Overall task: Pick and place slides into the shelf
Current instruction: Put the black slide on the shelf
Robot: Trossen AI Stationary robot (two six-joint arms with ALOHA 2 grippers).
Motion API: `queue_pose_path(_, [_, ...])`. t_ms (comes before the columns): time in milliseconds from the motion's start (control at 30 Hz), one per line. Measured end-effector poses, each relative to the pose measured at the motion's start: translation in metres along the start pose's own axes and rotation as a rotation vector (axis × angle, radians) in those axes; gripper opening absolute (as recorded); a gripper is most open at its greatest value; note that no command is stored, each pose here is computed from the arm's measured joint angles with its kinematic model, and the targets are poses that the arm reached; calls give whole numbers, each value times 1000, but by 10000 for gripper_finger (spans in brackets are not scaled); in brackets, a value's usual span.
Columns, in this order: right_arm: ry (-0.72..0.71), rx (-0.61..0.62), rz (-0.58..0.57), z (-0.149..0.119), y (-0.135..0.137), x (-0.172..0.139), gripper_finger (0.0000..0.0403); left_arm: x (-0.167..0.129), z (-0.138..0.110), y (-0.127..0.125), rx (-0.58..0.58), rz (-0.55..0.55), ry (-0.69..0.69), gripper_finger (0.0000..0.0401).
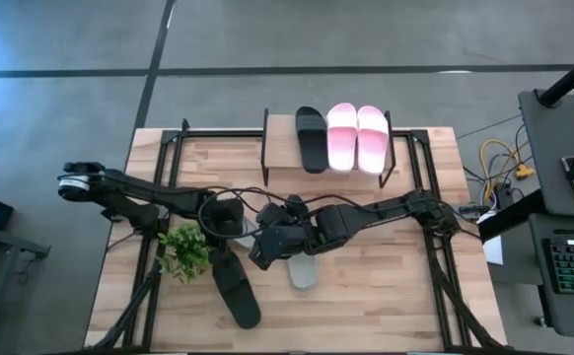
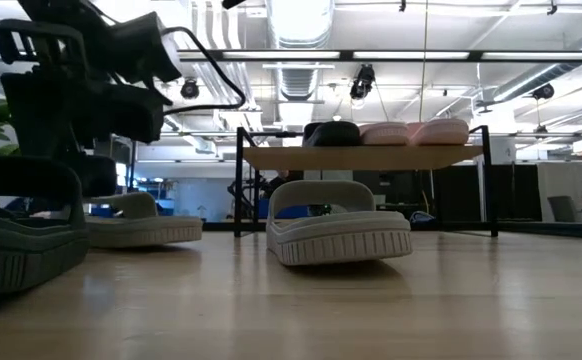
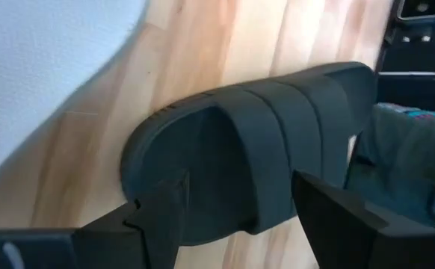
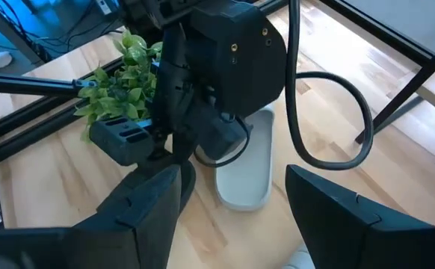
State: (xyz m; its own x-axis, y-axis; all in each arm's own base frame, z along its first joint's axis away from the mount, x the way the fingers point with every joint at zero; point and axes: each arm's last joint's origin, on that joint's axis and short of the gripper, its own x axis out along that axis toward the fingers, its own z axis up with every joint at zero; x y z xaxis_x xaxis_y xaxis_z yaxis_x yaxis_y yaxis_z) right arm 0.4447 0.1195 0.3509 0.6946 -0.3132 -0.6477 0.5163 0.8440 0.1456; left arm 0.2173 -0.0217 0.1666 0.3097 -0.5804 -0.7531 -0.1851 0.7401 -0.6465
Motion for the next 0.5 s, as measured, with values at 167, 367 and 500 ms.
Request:
queue_pose_path(167, [0,0,0,0,0,0,233,4,2,0,-2,-59,29,223])
queue_pose_path(367, [0,0,0,0,0,0,232,10,2,0,-3,-84,60,223])
queue_pose_path(500, [0,0,0,0,0,0,232,13,4,-1,15,-83,46,223])
